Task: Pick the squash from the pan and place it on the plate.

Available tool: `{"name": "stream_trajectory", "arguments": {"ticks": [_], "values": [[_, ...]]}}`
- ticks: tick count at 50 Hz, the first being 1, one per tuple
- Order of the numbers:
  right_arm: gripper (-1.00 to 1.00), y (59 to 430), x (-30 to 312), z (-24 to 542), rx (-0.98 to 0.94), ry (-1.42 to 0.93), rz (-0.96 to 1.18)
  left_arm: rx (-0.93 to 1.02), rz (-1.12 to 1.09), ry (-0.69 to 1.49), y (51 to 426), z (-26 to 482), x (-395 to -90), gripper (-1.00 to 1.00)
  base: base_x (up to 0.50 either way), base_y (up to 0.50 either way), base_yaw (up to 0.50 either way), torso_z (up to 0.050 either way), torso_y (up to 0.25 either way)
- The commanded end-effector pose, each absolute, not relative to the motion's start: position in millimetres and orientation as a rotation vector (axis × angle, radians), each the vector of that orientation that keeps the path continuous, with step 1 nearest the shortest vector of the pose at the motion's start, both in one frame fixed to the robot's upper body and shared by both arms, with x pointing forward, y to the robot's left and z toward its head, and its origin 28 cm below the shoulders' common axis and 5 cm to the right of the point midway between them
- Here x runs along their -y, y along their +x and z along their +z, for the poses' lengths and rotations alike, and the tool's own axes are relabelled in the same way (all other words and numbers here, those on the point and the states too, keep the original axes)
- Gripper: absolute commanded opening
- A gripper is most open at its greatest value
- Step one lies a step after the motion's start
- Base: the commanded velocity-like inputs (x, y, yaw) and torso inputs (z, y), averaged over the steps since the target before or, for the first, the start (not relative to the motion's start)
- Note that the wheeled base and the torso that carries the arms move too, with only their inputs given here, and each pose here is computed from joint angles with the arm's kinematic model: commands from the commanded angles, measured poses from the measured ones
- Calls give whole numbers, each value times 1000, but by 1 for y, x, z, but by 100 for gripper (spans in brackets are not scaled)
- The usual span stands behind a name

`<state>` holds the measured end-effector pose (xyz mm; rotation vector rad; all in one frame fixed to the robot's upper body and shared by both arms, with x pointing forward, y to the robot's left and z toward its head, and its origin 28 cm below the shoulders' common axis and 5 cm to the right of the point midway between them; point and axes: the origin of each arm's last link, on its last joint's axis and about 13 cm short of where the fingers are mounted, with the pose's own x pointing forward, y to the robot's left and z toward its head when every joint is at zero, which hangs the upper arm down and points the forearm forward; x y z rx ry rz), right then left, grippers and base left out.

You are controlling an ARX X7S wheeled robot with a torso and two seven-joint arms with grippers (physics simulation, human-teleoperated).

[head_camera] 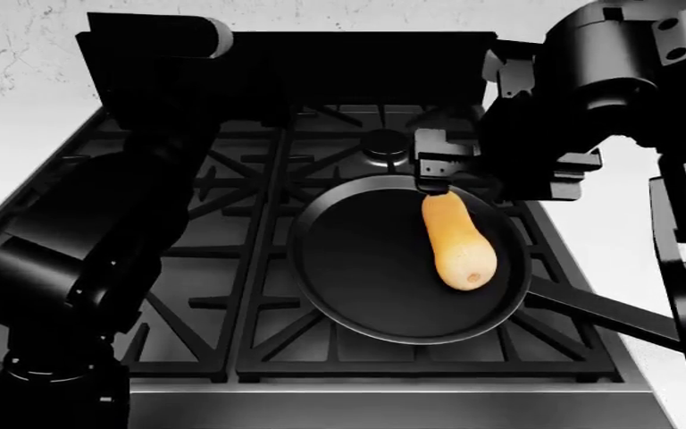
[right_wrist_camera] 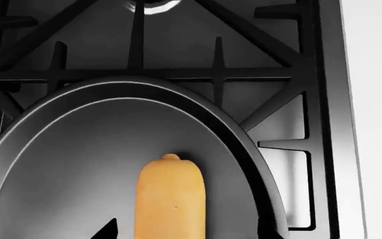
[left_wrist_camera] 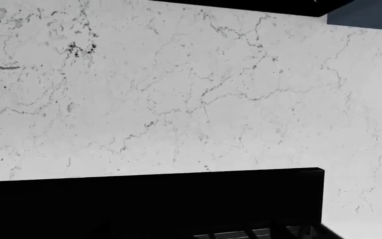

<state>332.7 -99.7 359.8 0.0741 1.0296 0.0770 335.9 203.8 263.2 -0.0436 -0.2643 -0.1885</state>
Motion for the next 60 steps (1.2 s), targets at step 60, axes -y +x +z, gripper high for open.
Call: {"name": "stream_trajectory", "arguments": {"ticks": [60], "values": [[100, 350, 91, 330, -1221, 72, 132, 217, -187, -39, 340, 246, -204, 100, 0, 0, 0, -3, 0]]}}
